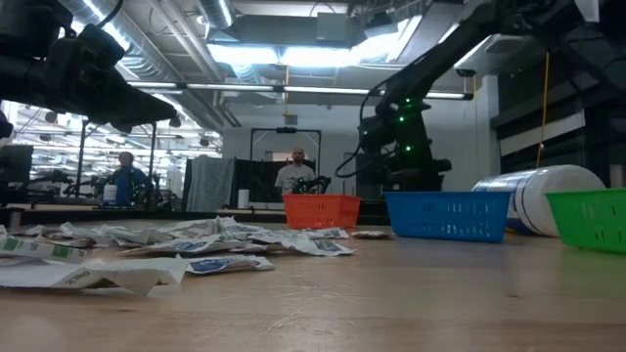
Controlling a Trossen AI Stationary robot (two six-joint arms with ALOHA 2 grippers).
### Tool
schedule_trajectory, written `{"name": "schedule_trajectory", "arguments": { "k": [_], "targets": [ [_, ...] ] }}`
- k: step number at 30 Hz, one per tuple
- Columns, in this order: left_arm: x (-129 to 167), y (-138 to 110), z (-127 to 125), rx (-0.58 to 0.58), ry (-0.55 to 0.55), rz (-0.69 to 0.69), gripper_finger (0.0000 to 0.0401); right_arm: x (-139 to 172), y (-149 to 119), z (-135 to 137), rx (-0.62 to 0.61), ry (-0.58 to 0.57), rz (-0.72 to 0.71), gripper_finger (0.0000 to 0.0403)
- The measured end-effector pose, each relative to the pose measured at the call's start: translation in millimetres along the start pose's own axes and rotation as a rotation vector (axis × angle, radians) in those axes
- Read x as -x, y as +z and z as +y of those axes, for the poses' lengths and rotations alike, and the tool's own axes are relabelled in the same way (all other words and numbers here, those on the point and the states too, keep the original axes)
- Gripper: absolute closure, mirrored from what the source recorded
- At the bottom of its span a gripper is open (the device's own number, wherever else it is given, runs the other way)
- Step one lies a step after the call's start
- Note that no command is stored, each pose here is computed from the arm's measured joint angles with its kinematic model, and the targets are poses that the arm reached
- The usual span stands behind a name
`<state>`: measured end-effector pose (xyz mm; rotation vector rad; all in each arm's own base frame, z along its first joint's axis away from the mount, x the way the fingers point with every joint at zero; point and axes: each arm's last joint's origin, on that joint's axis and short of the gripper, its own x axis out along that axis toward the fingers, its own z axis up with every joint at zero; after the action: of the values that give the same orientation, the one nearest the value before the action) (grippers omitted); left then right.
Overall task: Pick & Place First Aid Supplies
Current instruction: Put the gray towelette pack into the orange basket
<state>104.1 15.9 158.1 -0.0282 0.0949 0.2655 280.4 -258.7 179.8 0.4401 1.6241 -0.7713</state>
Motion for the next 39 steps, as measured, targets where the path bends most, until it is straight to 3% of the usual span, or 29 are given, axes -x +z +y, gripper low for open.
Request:
{"name": "schedule_trajectory", "arguments": {
  "k": [8, 19, 23, 29, 39],
  "targets": [
    [0.0, 0.0, 0.0, 0.000, 0.000, 0.000, 0.0309, -15.4, 2.4, -7.5, -0.041, 0.003, 0.055, 0.0273],
    [0.0, 0.0, 0.0, 0.000, 0.000, 0.000, 0.0309, -34.0, 6.9, -5.7, 0.022, 0.011, 0.104, 0.0278],
    [0.0, 0.0, 0.0, 0.000, 0.000, 0.000, 0.0310, -35.0, 7.0, -8.0, 0.054, 0.031, 0.105, 0.0309],
    [0.0, 0.0, 0.0, 0.000, 0.000, 0.000, 0.0309, -35.8, 7.1, -7.7, 0.078, 0.030, 0.105, 0.0391],
    [0.0, 0.0, 0.0, 0.000, 0.000, 0.000, 0.0308, -27.8, 10.3, -8.1, 0.081, 0.026, 0.115, 0.0398]
  ]
}}
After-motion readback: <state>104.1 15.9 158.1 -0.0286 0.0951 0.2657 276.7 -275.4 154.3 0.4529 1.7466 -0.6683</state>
